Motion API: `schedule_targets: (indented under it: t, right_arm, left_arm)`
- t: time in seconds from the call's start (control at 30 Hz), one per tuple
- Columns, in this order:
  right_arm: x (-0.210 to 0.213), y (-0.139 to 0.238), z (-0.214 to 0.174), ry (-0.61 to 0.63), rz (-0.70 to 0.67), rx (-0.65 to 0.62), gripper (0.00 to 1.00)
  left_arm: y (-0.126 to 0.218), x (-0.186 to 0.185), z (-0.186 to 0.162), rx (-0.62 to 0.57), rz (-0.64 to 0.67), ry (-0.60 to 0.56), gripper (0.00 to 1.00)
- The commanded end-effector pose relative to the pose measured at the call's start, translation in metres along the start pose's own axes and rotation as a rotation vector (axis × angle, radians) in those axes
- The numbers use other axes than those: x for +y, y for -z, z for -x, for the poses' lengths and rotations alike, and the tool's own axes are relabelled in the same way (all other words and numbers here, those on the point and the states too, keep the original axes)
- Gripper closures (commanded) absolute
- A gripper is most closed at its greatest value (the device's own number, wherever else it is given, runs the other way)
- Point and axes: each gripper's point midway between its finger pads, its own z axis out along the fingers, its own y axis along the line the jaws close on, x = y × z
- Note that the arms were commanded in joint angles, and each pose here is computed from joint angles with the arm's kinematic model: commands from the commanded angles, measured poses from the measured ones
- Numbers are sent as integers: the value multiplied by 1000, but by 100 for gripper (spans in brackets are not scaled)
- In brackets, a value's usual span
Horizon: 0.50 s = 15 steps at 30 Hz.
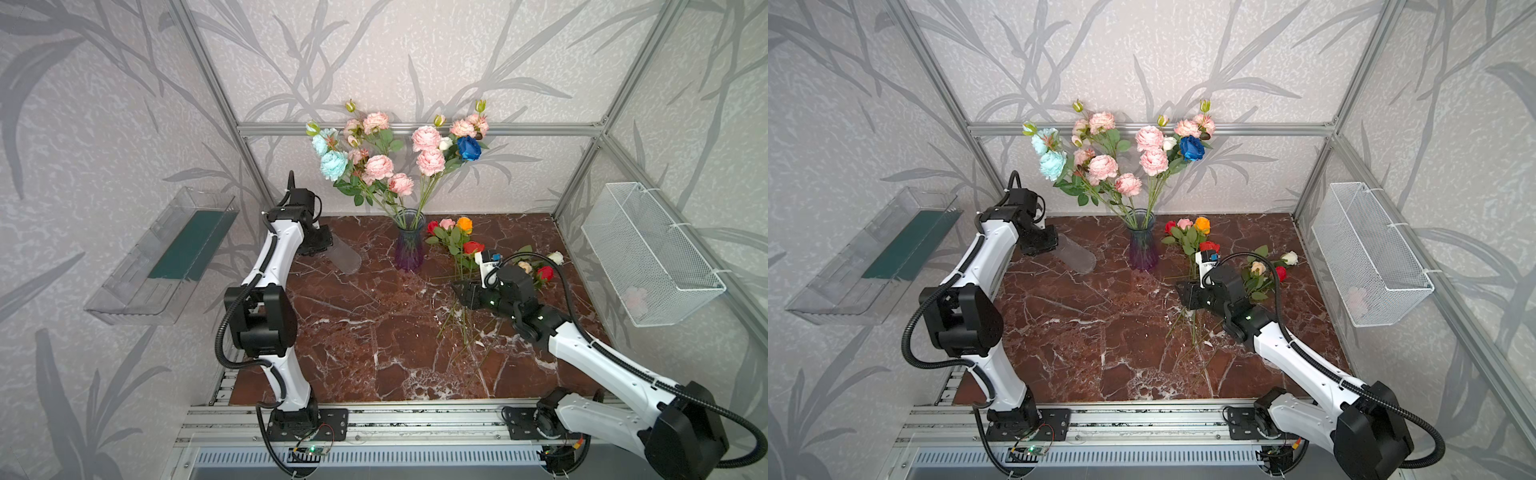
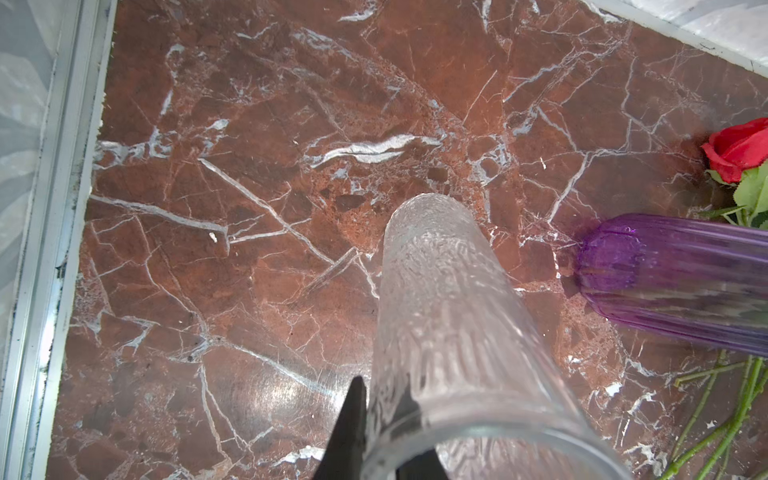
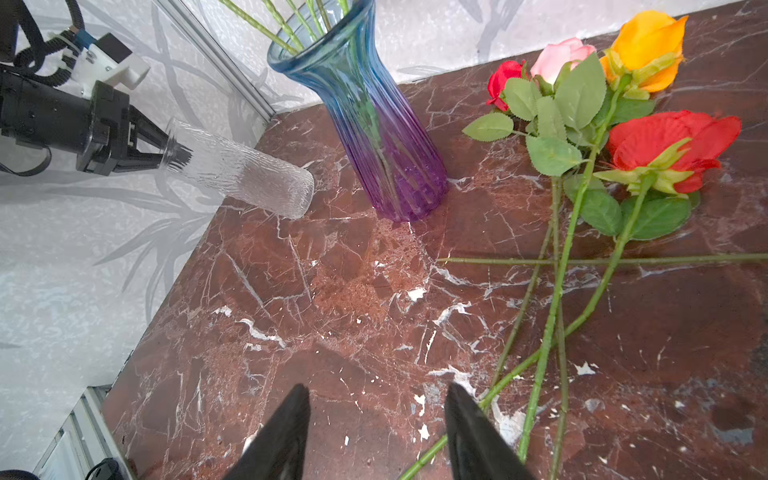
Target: Arrange the flowers into the vase
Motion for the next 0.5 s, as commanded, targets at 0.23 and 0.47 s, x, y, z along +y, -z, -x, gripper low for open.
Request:
schedule_targets:
  t: [0.23, 0.47]
  right_arm:
    - [-2, 7, 6, 3, -12, -30, 46]
    - [-4, 10, 11, 14, -32, -41, 46]
  left_arm:
    - [70, -34, -48, -41, -33, -123, 100]
    - [78, -61, -114, 48, -35, -274, 100]
